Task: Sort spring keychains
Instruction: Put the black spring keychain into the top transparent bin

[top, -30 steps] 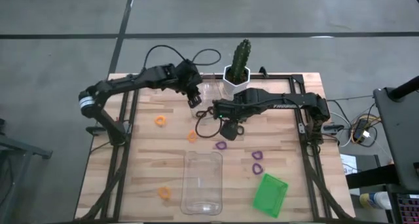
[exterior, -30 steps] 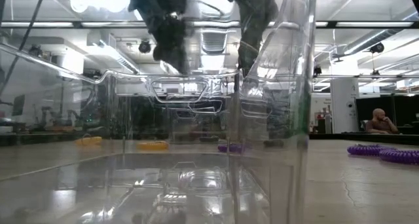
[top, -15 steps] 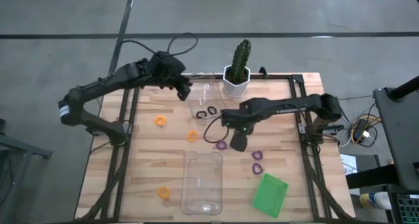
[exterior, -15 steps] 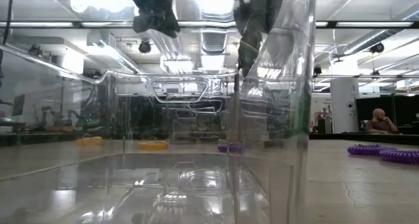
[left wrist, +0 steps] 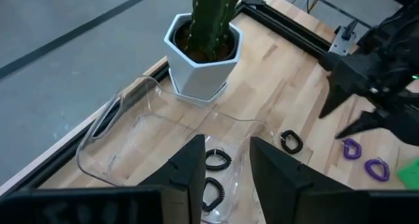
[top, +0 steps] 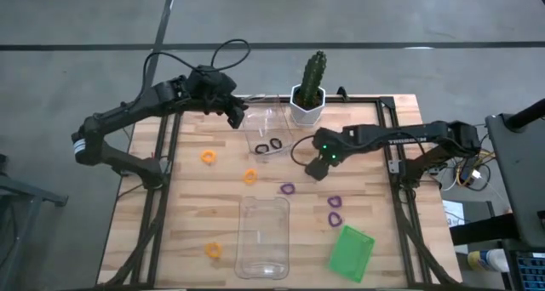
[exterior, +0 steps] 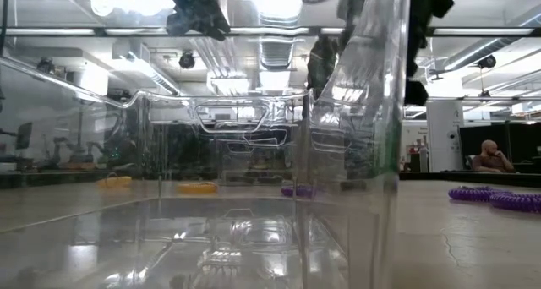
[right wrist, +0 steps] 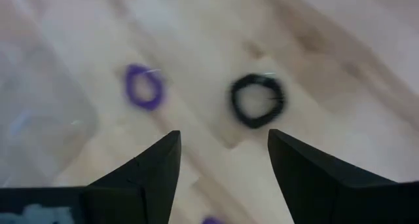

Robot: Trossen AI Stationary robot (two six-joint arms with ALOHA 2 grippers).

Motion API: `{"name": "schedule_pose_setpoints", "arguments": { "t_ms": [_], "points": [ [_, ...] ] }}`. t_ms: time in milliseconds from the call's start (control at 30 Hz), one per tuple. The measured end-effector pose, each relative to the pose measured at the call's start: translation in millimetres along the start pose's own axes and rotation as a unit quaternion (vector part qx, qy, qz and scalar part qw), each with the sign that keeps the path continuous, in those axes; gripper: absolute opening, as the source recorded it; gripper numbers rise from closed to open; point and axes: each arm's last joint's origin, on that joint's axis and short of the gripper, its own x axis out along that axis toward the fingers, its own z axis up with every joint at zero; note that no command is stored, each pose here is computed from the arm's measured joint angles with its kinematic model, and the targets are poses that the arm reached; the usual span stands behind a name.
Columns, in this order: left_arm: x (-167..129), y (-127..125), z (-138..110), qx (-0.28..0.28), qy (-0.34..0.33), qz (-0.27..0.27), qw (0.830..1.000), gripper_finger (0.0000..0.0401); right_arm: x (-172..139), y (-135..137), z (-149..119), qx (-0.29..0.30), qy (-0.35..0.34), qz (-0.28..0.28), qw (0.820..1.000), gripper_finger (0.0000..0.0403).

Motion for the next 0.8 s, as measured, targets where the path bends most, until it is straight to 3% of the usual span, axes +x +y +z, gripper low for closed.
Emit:
{"name": "schedule_pose_setpoints", "arguments": {
  "t_ms": [167, 533, 800],
  "points": [
    [1, 0, 0, 0.0, 0.001, 0.0, 1.0, 0.0113, 14, -17, -9, 0.048, -0.026, -0.067, 0.996, 0.0224],
    [1, 0, 0, 0.0, 0.0, 0.001, 1.0, 0.0113, 49, -28, -4, 0.129, -0.015, -0.093, 0.987, 0.0224],
    [1, 0, 0, 0.001, 0.0, 0.002, 1.0, 0.0113, 73, -26, 0, 0.14, 0.029, -0.105, 0.984, 0.0224]
  ]
}}
